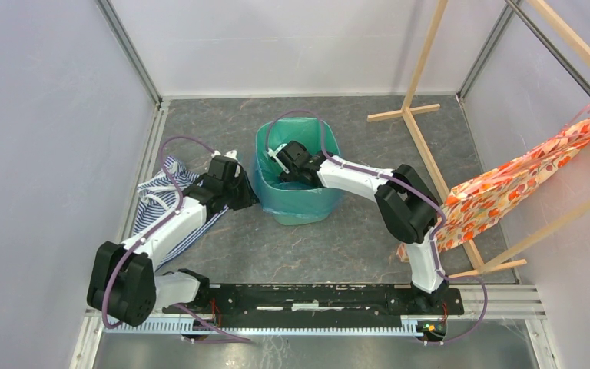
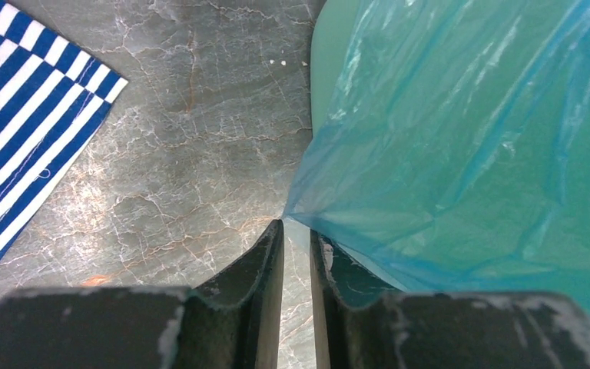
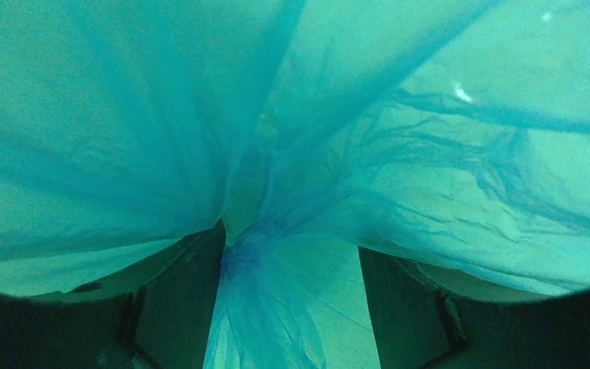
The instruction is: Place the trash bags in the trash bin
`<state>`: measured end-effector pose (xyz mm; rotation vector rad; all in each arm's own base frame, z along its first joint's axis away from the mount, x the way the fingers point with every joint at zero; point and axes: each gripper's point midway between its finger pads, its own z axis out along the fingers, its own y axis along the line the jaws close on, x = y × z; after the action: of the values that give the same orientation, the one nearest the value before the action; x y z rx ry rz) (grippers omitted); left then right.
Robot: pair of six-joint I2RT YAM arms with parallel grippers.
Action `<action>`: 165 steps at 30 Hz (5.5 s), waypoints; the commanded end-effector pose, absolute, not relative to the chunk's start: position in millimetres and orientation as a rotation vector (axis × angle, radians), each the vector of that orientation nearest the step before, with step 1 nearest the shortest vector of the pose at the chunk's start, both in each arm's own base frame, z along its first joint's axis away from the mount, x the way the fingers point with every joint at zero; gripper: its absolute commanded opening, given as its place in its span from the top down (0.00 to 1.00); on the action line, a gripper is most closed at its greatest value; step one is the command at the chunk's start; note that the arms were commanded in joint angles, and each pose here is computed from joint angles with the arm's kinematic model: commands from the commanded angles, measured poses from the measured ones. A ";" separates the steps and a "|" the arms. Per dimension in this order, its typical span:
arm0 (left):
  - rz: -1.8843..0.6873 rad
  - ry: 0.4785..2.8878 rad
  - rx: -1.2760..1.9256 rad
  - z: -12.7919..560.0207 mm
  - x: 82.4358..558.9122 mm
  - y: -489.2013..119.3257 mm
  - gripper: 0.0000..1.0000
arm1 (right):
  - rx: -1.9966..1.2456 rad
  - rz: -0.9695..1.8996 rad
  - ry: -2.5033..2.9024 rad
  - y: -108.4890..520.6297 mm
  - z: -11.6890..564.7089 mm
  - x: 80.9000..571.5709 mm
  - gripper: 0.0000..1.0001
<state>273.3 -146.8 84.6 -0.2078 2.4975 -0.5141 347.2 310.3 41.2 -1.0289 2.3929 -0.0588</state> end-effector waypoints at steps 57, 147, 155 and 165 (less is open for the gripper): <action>-0.538 2.421 -0.173 122.1 286.2 -151.4 0.67 | -0.965 -0.083 2.347 312.0 94.0 353.6 0.26; -0.679 1.885 0.091 364.2 277.4 -155.3 0.06 | -0.353 0.543 1.560 236.7 402.1 268.3 0.02; -0.647 1.891 0.062 356.4 274.2 -147.5 0.00 | -0.298 0.519 1.544 216.1 399.3 260.8 0.02; -0.628 1.903 0.042 353.8 274.0 -143.5 0.00 | -0.293 0.525 1.536 213.8 398.2 258.6 0.02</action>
<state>273.2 -147.2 346.3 0.0138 1.9441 -0.6565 258.1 215.0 386.1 -0.3333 1.5791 0.5037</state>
